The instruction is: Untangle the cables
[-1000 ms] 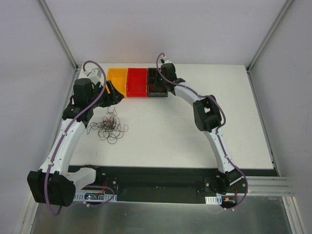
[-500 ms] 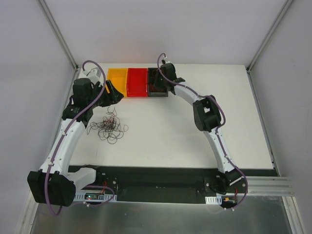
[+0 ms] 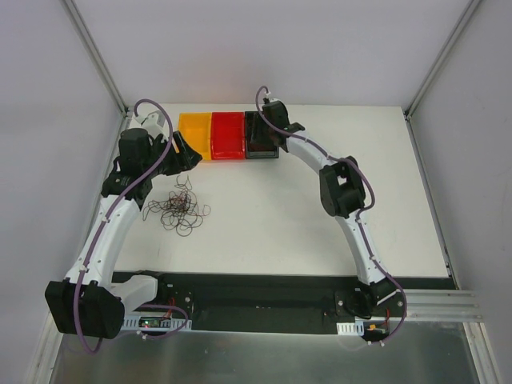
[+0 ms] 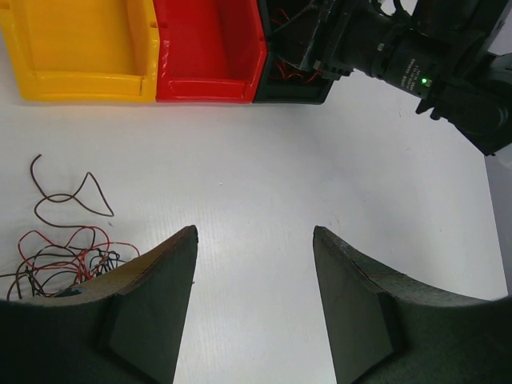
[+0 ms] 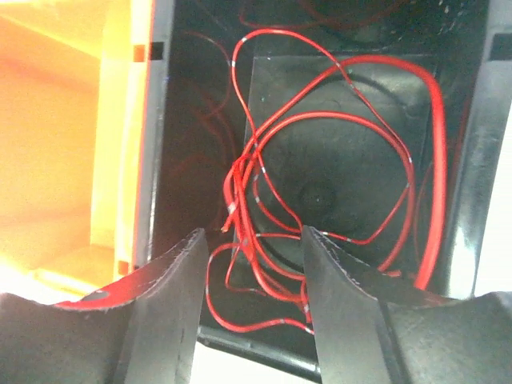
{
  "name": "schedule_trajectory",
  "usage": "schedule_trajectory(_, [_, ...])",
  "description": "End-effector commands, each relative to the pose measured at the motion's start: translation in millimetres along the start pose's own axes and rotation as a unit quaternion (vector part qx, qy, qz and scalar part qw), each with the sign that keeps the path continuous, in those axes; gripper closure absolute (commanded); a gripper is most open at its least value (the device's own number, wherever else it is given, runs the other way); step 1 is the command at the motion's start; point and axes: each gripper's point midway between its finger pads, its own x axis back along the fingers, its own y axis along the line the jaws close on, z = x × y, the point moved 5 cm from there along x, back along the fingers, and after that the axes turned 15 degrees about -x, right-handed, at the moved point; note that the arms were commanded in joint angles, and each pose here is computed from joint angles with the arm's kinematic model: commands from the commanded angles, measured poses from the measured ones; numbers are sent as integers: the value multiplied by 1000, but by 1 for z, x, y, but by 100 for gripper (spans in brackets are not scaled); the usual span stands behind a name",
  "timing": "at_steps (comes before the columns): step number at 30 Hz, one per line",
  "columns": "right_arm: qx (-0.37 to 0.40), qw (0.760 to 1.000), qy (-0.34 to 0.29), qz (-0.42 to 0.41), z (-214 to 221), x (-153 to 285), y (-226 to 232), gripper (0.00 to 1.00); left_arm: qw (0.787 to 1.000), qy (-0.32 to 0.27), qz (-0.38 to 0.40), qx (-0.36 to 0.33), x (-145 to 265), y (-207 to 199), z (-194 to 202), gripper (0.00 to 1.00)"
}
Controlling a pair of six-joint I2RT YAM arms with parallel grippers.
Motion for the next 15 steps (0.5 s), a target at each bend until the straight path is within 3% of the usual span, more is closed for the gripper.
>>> schedule_trajectory(1, [27,997,-58,-33,-51,58,45,45,1000,-28,7,-9,7,-2,-9,41])
schedule_trajectory(11, [50,995,-70,-40,-62,96,57,36,1000,-9,-12,-1,-4,8,-1,41])
schedule_trajectory(15, [70,995,-60,-43,-55,123,58,35,999,-2,-52,9,-9,22,4,32])
